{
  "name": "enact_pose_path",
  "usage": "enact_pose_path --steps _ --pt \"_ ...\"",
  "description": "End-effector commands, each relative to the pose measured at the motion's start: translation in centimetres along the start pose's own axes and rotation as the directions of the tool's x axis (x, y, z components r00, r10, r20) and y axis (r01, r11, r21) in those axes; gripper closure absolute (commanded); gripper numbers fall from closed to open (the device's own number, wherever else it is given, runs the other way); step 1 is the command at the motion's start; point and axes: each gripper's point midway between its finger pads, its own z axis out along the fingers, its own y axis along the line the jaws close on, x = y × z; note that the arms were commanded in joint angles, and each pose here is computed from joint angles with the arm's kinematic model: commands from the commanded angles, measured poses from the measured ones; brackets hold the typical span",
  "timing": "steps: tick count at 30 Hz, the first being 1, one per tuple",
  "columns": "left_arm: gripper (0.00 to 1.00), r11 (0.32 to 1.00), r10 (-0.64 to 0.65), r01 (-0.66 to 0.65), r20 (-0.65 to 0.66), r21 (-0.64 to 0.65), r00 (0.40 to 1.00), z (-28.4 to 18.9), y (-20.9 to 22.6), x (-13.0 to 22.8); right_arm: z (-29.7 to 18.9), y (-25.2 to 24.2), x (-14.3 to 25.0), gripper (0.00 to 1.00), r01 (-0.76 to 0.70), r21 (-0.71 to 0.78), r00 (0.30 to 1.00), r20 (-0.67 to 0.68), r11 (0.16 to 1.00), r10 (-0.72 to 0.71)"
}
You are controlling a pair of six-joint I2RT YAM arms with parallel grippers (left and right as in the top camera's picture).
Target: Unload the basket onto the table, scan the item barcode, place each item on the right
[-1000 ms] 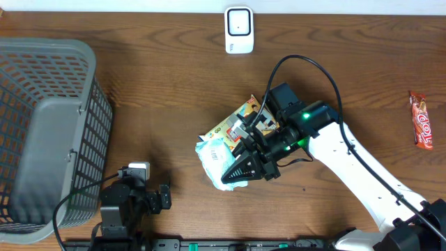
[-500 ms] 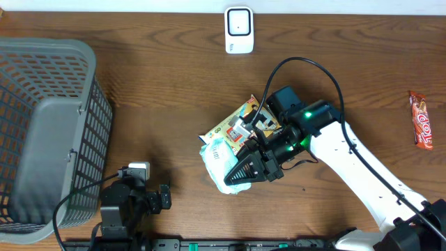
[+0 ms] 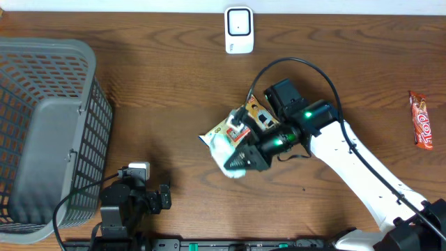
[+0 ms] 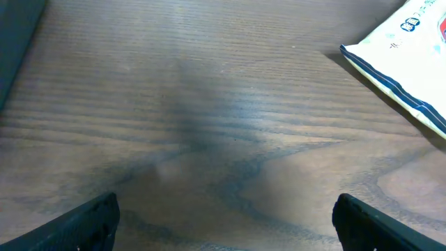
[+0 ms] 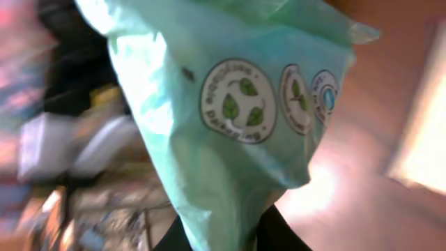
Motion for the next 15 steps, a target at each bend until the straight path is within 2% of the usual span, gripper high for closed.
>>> enact_pose_path --steps 1,7,15 --pt "0.02 1.0 0.008 -0.008 -0.016 0.001 1.0 0.1 0.0 0.5 -1.9 -6.3 -0.8 0.99 -0.32 0.359 0.947 0.134 0.877 0.291" --pt "0.02 1.0 0.008 -0.008 -0.015 0.001 1.0 0.1 0.0 0.5 -4.1 -10.0 -2.0 0.99 -0.337 0.551 0.94 0.243 0.763 0.24" --pt "0.02 1.0 0.008 -0.008 -0.016 0.001 1.0 0.1 0.0 0.5 -5.2 -11.5 -4.6 0.99 -0.333 0.603 0.931 0.332 0.725 0.152"
